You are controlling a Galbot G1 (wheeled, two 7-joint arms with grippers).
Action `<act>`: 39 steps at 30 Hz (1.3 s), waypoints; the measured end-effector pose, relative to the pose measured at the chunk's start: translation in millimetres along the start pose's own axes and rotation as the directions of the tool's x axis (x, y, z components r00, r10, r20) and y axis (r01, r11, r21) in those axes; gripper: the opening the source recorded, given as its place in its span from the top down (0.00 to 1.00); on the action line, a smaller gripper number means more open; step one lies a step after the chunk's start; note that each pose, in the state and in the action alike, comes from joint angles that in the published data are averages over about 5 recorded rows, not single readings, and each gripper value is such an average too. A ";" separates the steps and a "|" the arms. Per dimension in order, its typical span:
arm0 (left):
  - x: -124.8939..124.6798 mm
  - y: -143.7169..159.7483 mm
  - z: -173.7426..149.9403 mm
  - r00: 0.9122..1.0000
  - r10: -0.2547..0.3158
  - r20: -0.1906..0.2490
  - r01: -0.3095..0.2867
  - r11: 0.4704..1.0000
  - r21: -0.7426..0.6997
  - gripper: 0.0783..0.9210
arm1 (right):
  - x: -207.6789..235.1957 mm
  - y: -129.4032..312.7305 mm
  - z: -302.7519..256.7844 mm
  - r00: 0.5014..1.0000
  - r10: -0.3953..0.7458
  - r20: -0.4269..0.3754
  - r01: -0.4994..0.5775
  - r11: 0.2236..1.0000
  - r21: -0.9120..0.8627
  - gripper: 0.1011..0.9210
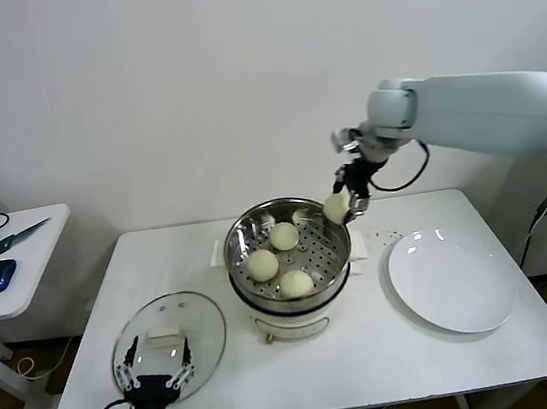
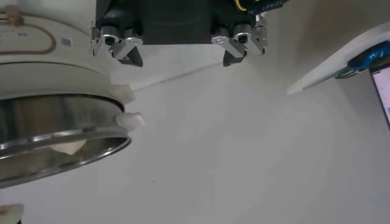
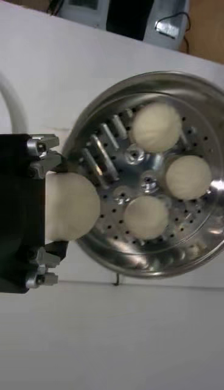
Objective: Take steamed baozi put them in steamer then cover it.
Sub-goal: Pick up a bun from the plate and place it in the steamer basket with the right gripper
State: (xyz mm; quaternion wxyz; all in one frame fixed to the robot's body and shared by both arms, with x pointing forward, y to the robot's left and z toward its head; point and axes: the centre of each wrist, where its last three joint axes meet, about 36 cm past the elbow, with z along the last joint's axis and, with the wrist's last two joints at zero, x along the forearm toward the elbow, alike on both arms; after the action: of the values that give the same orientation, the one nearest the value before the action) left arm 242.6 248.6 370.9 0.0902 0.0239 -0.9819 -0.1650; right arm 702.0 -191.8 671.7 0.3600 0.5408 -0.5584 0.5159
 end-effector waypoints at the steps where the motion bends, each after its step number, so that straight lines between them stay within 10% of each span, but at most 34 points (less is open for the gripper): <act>1: -0.9 0.9 0.0 1.000 -0.001 0.001 0.001 1.000 0.000 0.12 | -3.9 -0.5 -6.2 1.000 -0.008 -0.003 0.008 1.000 0.005 0.25; 39: -20.9 20.5 -1.1 1.000 -0.028 0.004 0.028 1.000 0.004 0.12 | -92.5 1.9 -50.4 0.994 -0.097 -0.045 0.097 0.995 0.003 0.12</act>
State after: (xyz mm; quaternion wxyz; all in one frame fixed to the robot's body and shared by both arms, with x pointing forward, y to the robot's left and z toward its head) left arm 263.0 269.3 375.1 0.0859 0.0375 -0.9819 -0.1646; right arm 706.8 -121.8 593.0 0.3955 0.5566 -0.5219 0.5112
